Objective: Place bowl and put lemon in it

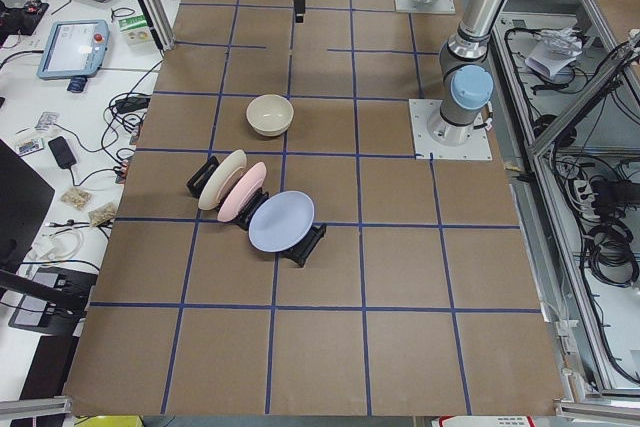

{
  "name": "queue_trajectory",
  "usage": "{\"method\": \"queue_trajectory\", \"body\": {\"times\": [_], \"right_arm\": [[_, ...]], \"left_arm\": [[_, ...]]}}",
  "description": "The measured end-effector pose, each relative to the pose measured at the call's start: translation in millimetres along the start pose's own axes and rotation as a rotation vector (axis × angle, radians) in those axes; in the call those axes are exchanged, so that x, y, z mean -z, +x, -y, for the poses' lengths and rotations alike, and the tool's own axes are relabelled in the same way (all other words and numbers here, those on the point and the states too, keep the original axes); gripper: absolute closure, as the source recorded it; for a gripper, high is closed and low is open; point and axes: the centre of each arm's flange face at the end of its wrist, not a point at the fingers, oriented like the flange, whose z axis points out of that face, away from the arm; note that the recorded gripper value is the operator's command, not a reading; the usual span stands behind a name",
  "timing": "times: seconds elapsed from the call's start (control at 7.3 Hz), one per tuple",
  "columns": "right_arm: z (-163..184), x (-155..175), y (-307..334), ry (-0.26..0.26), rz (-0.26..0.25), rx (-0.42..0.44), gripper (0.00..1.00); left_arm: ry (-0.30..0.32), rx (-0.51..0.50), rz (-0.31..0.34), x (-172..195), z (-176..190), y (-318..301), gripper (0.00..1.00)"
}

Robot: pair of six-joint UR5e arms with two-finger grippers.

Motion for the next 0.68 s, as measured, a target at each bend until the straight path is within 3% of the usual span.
{"method": "queue_trajectory", "body": {"times": [0.27, 0.55, 0.68], "right_arm": [[8.3, -10.0, 6.1, -0.020, -0.005, -0.012, 0.00], [33.8, -26.6, 44.0, -0.028, 0.002, -0.056, 0.00], [56.2, -35.2, 72.3, 0.002, 0.011, -0.074, 0.00]], "left_arm": [[-0.025, 0.004, 0.001, -32.8, 28.1, -33.4, 0.00], [-0.003, -0.050, -0.005, -104.1, 64.6, -90.7, 0.00], [0.023, -0.086, 0.001, -149.4, 78.4, -115.9, 0.00]]}}
